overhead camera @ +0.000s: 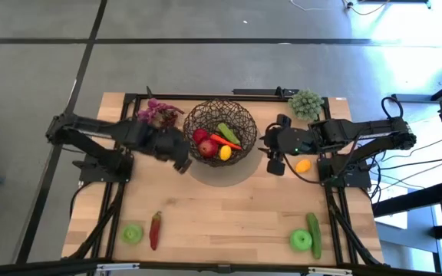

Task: Build produce basket
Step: Put the red apple into the wire basket

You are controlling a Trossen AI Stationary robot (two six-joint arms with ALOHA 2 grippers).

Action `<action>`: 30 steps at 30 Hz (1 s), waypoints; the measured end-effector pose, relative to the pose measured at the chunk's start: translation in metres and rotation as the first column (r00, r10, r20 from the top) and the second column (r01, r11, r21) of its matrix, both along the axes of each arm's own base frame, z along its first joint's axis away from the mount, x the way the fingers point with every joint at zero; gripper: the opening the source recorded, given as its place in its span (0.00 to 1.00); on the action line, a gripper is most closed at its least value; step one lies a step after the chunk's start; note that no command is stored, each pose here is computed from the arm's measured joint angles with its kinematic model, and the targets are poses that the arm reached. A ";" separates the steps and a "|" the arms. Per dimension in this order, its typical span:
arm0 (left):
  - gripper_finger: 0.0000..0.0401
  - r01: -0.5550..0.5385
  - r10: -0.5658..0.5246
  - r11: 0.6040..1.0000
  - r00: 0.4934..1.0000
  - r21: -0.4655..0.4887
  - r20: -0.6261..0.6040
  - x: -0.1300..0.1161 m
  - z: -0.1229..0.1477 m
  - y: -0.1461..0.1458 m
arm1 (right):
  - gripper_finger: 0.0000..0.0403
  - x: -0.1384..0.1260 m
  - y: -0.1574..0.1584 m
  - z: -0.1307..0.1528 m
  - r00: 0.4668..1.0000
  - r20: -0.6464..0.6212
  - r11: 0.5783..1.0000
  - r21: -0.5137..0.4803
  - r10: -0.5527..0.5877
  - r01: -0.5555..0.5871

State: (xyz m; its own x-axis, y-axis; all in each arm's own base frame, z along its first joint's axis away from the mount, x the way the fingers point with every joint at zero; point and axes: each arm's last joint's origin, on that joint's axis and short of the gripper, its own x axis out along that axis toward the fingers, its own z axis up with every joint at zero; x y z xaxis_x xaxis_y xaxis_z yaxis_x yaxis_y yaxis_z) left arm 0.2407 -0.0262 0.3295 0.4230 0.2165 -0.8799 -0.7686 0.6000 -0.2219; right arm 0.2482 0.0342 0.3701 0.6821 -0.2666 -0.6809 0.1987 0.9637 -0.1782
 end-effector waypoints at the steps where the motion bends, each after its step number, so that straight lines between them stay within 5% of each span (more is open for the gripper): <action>1: 0.74 -0.012 0.012 1.000 1.000 0.018 0.011 0.004 0.004 0.008 | 0.38 0.000 -0.001 0.000 1.000 0.004 1.000 -0.014 -0.013 0.013; 8: 0.74 -0.082 0.076 0.987 0.996 0.139 0.048 0.031 0.017 0.071 | 0.38 0.000 -0.005 0.002 0.981 0.068 0.979 -0.081 -0.181 0.186; 13: 0.74 -0.100 0.090 0.979 0.994 0.175 0.063 0.057 0.006 0.114 | 0.38 -0.001 -0.006 0.003 0.976 0.077 0.972 -0.101 -0.203 0.210; 30: 0.76 -0.122 0.132 0.989 0.981 0.084 -0.139 0.107 -0.101 0.195 | 0.38 0.000 -0.007 0.003 0.974 0.086 0.970 -0.109 -0.211 0.219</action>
